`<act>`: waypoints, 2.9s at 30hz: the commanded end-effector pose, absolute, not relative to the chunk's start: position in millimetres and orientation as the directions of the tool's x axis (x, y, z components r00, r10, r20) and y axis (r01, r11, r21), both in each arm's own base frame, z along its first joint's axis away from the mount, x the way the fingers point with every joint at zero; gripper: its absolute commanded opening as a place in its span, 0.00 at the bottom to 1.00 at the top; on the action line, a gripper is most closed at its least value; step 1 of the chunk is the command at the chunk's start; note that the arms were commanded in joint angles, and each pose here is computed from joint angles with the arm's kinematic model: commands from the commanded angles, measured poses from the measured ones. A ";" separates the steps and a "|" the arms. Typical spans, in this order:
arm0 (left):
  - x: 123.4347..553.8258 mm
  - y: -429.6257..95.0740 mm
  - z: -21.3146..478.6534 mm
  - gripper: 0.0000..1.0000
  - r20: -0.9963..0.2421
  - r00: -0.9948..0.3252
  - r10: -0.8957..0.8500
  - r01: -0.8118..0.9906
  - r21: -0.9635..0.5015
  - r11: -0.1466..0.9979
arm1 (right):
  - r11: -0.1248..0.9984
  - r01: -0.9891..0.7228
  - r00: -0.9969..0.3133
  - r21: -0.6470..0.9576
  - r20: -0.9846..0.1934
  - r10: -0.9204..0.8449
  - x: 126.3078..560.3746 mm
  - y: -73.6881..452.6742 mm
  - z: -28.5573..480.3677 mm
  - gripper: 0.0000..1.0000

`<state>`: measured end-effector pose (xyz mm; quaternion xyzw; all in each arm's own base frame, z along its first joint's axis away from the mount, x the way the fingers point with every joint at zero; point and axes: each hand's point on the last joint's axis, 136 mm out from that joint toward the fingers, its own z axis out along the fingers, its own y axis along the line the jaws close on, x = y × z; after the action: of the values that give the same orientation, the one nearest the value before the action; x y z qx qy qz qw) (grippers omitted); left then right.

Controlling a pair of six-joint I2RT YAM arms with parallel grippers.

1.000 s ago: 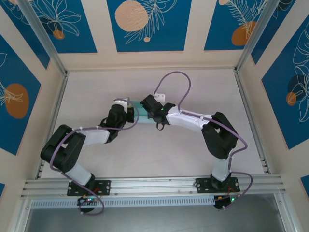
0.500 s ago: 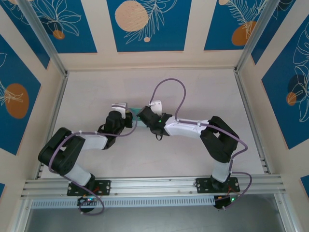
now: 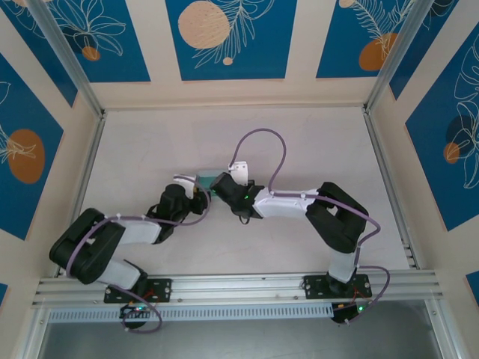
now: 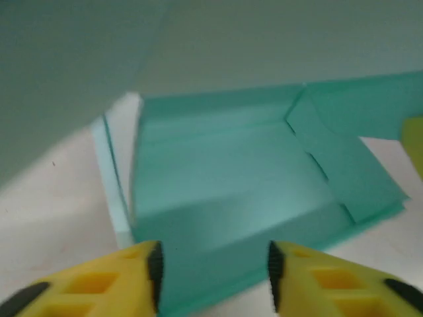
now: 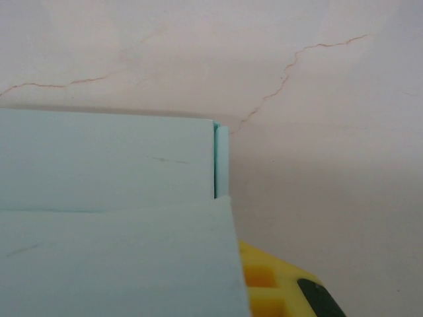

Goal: Fold the paper box

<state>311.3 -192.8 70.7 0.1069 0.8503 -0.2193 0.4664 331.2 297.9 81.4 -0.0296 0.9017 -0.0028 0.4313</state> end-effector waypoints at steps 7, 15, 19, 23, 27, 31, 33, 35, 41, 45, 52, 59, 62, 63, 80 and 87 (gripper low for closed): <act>268.9 -187.5 79.4 0.78 -0.772 -0.634 -0.042 0.386 -0.363 0.848 | 0.985 -0.112 -0.753 -0.128 -0.636 -0.169 303.1 287.2 18.1 0.00; 253.0 -160.0 146.9 0.82 -0.802 -0.563 -0.200 0.307 -0.427 0.851 | 0.983 -0.115 -0.763 -0.145 -0.621 -0.181 301.4 284.6 13.3 0.00; 254.2 -148.7 191.3 0.82 -0.840 -0.493 -0.229 0.295 -0.409 0.864 | 0.981 -0.122 -0.763 -0.148 -0.619 -0.188 302.1 285.6 12.3 0.00; 276.2 -140.7 218.3 0.84 -0.861 -0.482 -0.164 0.234 -0.307 0.923 | 0.979 -0.135 -0.761 -0.151 -0.617 -0.200 301.7 289.3 12.5 0.00; 313.5 -143.2 227.9 0.88 -0.844 -0.526 -0.109 0.202 -0.248 0.947 | 0.976 -0.146 -0.759 -0.161 -0.614 -0.215 300.9 291.9 12.5 0.00; 352.4 -146.3 210.7 0.90 -0.793 -0.606 -0.059 0.188 -0.215 0.958 | 0.974 -0.153 -0.757 -0.170 -0.613 -0.226 300.6 293.1 13.5 0.00; 366.7 -146.8 193.6 0.91 -0.754 -0.655 -0.043 0.172 -0.204 0.964 | 0.972 -0.158 -0.756 -0.174 -0.611 -0.232 299.2 294.0 13.7 0.00; 375.7 -152.0 175.6 0.92 -0.713 -0.701 -0.016 0.178 -0.197 0.964 | 0.971 -0.160 -0.756 -0.177 -0.611 -0.236 298.4 294.4 13.3 0.00; 386.9 -171.1 137.1 0.93 -0.632 -0.774 0.036 0.221 -0.217 0.951 | 0.969 -0.168 -0.761 -0.183 -0.600 -0.246 296.9 298.1 11.2 0.00; 386.8 -165.5 117.8 0.94 -0.596 -0.800 0.068 0.209 -0.170 0.963 | 0.967 -0.182 -0.767 -0.178 -0.590 -0.253 294.1 301.1 10.9 0.05; 383.7 -162.3 85.2 0.95 -0.538 -0.840 0.077 0.185 -0.149 0.971 | 0.962 -0.198 -0.781 -0.190 -0.562 -0.272 283.0 302.7 14.9 0.31; 381.5 -160.0 68.3 0.95 -0.518 -0.853 0.062 0.160 -0.147 0.976 | 0.958 -0.238 -0.777 -0.162 -0.559 -0.288 274.7 311.3 30.2 0.62; 383.0 -161.0 66.8 0.95 -0.518 -0.853 0.060 0.158 -0.147 0.976 | 0.957 -0.262 -0.775 -0.122 -0.564 -0.284 271.3 316.9 43.6 0.73; 383.7 -161.1 66.6 0.95 -0.520 -0.852 0.058 0.157 -0.147 0.977 | 0.956 -0.272 -0.776 -0.108 -0.564 -0.284 269.7 318.4 47.8 0.75; 382.1 -169.7 53.3 0.86 -0.502 -0.862 0.075 0.173 -0.151 0.973 | 0.955 -0.268 -0.808 0.127 -0.570 -0.151 251.4 317.3 113.2 0.89; 371.1 -166.0 42.0 0.80 -0.486 -0.870 0.080 0.173 -0.150 0.973 | 0.969 -0.102 -0.893 0.224 -0.449 0.010 274.1 297.6 104.2 0.67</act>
<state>389.5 -170.4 64.7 0.0590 0.9518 -0.1082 0.2810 272.4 299.5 105.6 -0.0607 0.9568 0.1031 0.2651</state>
